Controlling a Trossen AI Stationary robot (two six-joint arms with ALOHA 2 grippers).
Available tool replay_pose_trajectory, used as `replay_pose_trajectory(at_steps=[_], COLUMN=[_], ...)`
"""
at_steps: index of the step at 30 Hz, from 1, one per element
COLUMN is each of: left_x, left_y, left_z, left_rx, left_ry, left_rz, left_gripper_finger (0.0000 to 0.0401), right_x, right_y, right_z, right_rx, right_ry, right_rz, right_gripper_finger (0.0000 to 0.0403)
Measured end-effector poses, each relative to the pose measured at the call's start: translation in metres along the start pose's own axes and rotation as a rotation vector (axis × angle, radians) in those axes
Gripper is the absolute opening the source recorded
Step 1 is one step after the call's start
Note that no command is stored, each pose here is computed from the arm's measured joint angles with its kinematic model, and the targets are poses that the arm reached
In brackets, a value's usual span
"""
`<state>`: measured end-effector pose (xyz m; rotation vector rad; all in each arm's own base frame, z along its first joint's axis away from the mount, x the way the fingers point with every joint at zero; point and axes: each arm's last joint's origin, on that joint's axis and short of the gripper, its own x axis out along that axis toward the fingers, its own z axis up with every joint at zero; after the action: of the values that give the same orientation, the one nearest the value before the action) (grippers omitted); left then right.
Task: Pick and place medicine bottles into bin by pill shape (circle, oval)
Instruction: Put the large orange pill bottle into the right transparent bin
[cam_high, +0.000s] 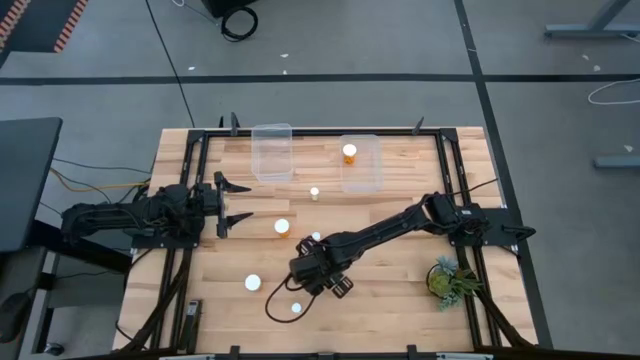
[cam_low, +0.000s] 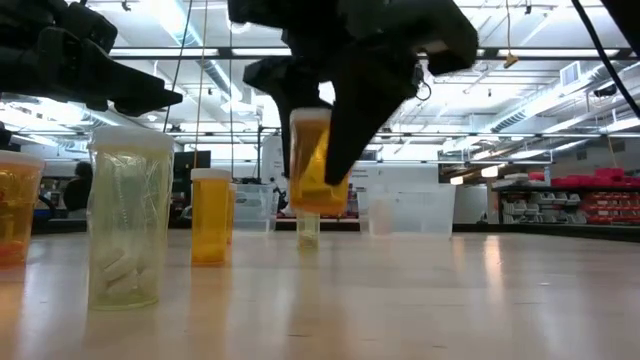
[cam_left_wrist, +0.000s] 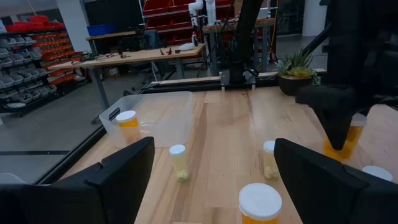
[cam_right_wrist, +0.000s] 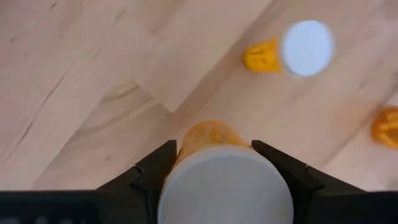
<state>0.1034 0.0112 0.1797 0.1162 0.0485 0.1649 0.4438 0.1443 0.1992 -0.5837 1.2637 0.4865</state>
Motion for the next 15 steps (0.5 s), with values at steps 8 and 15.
replay_pose_trajectory(at_steps=[8,15], left_x=[0.000,0.000], left_y=[0.000,0.000], left_z=[0.000,0.000], left_rx=[0.000,0.000], left_ry=[0.000,0.000], left_rz=[-0.001,-0.001], left_gripper_finger=[0.0341,0.0341], right_x=[-0.019,-0.037], right_y=[-0.015,-0.032], right_z=[-0.003,-0.008], right_rx=[0.046,0.108], right_ry=[0.016,0.026], right_rz=[0.001,-0.004], right_gripper_finger=[0.0207,0.0207])
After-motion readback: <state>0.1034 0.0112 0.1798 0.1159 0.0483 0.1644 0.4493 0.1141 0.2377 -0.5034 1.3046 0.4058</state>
